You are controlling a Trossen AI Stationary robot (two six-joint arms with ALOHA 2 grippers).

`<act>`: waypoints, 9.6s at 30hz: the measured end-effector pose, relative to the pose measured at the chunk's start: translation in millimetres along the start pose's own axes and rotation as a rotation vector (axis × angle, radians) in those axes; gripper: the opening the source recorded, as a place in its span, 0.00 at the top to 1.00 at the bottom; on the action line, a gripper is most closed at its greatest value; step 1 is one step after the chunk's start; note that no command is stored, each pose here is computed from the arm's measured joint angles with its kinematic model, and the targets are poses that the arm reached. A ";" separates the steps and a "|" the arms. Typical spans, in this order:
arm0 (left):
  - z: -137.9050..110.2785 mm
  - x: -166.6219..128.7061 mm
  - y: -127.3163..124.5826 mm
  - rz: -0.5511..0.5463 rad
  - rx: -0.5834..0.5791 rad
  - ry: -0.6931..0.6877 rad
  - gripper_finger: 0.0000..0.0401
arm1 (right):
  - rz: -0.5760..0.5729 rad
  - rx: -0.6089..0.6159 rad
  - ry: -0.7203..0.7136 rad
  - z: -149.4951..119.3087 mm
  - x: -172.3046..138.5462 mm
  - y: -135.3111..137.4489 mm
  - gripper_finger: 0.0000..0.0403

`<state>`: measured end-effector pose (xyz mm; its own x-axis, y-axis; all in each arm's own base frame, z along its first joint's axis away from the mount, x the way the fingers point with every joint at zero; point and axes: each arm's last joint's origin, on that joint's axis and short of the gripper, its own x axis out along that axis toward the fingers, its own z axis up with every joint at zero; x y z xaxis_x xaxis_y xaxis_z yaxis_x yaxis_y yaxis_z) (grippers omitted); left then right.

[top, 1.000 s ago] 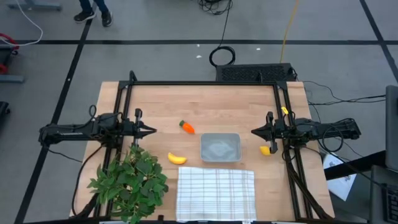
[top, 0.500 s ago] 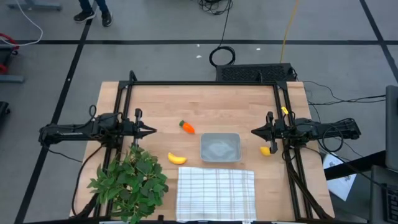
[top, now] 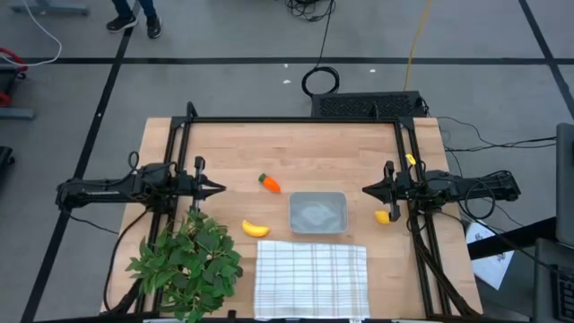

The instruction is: Pick and placing Produce into tupperware

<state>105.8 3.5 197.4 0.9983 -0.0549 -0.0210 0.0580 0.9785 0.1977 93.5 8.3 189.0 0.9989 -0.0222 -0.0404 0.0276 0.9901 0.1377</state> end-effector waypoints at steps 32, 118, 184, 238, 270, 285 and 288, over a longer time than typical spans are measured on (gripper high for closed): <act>0.6 0.1 0.1 0.002 0.001 -0.008 0.94 | 0.000 -0.019 0.000 0.0 0.0 0.0 1.00; 22.4 143.4 44.3 -0.147 -0.368 0.826 0.94 | 0.000 -0.245 0.000 0.0 0.0 0.0 1.00; 6.1 181.9 -44.2 -0.361 -0.231 1.089 0.93 | -0.001 -0.242 0.019 -1.4 1.7 0.0 1.00; -41.6 193.7 -75.1 -0.346 -0.116 1.266 0.20 | -0.001 -0.220 0.022 -1.7 1.8 0.0 1.00; -40.6 194.4 -72.5 -0.325 -0.078 1.244 0.61 | -0.001 -0.220 0.022 -1.7 1.8 0.0 1.00; -18.0 185.5 -53.3 -0.307 -0.079 1.200 0.61 | -0.001 -0.220 0.021 -1.6 1.8 0.0 1.00; -9.5 180.1 -45.5 -0.296 -0.079 1.195 0.60 | -0.001 -0.220 0.019 -1.5 1.8 0.1 1.00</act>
<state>282.8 -49.0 175.3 0.3087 -0.1006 -0.9458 0.2381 0.9709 -0.0256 95.3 8.5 187.4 0.9980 -0.0229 -0.0596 0.0181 0.9965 -0.0813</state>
